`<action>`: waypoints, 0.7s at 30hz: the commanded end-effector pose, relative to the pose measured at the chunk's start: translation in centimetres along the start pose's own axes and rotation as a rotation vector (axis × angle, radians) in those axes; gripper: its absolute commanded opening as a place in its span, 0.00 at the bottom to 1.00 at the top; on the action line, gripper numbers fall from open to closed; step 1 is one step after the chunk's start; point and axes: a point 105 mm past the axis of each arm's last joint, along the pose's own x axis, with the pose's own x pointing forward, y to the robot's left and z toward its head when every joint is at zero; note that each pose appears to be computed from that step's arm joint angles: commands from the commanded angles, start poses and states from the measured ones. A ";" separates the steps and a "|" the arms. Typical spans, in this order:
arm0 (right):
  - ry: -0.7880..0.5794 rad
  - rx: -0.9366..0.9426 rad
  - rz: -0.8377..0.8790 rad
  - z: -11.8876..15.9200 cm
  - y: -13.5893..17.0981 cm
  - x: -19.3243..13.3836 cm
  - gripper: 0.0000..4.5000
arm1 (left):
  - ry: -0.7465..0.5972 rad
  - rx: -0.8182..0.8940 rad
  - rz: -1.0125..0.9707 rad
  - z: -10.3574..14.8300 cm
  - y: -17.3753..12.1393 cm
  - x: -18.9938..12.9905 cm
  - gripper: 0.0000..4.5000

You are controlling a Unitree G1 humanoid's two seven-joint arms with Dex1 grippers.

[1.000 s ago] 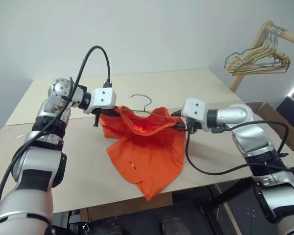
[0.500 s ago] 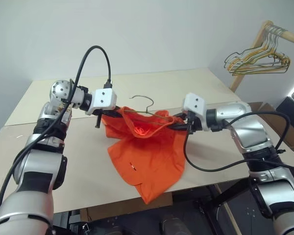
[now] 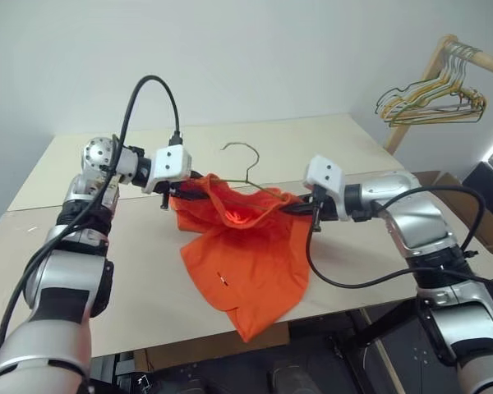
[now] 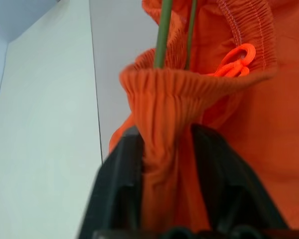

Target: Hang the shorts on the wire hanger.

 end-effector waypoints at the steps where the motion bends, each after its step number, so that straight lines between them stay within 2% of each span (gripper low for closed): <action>1: -0.035 -0.020 -0.084 1.3 -1.3 -3.0 0.00 | -0.004 0.026 0.101 0.7 1.9 -2.8 0.64; 5: -0.029 -0.003 -0.109 1.1 -1.3 -4.7 0.00 | 0.028 0.013 0.175 0.1 2.7 -3.6 0.95; 6: -0.029 0.008 -0.120 1.1 -1.3 -5.0 0.00 | 0.016 0.004 0.199 0.2 3.0 -3.8 1.00; 11: 0.011 0.090 -0.190 0.5 -1.5 -7.0 0.00 | -0.124 -0.028 0.295 1.9 4.1 -4.9 1.00; 15: 0.029 0.314 -0.388 -0.3 -3.4 -9.4 0.00 | -0.368 -0.087 0.397 4.5 4.7 -4.8 1.00; 18: 0.050 0.398 -0.511 -1.1 -3.7 -11.1 0.00 | -0.529 -0.147 0.346 6.0 2.8 -3.9 1.00; 21: 0.093 0.478 -0.633 -2.3 -3.6 -12.4 0.00 | -0.573 -0.191 0.286 6.5 0.4 -2.6 1.00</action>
